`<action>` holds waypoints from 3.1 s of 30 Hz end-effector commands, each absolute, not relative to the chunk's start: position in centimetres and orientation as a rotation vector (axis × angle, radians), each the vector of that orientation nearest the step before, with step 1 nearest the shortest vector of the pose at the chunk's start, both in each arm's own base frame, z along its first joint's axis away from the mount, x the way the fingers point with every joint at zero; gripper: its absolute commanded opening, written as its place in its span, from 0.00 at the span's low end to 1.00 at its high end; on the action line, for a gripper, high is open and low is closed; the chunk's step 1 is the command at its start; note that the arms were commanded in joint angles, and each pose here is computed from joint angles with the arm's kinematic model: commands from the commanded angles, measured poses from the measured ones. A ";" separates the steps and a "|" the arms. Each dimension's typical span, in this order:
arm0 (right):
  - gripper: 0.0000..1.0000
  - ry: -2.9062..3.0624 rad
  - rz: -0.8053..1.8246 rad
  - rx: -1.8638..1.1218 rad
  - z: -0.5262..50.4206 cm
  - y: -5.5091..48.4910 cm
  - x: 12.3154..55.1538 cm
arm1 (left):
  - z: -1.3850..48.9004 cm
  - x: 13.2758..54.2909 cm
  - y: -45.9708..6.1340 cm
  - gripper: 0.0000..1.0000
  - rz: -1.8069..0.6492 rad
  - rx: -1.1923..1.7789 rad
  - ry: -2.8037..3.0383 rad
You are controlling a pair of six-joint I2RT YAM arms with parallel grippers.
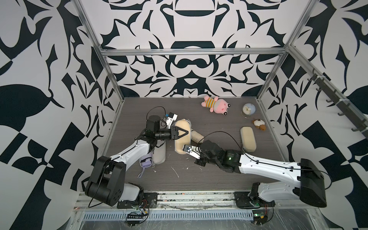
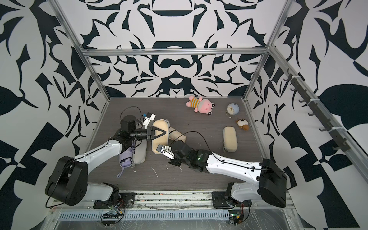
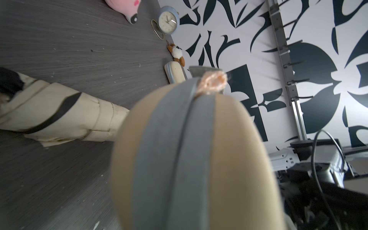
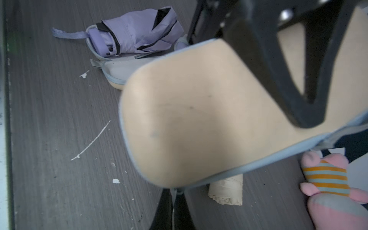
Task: Put umbrellas into zippered umbrella sleeves
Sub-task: Zip the zipper on the umbrella sleeve, then adjust the umbrella sleeve.
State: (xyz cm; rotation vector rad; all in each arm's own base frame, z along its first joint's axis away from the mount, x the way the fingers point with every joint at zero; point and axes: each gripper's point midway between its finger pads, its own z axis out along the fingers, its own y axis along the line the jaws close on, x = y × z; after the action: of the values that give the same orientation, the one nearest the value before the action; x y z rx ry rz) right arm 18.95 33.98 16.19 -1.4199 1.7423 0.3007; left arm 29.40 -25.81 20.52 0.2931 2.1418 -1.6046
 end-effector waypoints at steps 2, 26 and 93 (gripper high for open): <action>0.00 1.755 0.627 -1.496 15.1 37.0 13.1 | 23.9 36.4 -22.3 0.17 -1.326 0.081 1.905; 0.01 1.825 1.244 -0.275 24.2 39.9 23.6 | 20.5 35.7 -26.1 0.18 -1.367 -0.491 1.637; 0.54 2.245 1.608 -0.131 21.5 24.3 26.4 | 21.1 32.2 -22.5 0.09 -1.819 -0.242 2.029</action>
State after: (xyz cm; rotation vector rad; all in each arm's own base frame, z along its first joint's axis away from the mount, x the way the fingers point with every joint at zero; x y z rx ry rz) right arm 27.71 25.37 20.84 0.0113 2.3097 1.6837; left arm 30.58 -23.63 20.21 -0.1601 2.1381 -1.8444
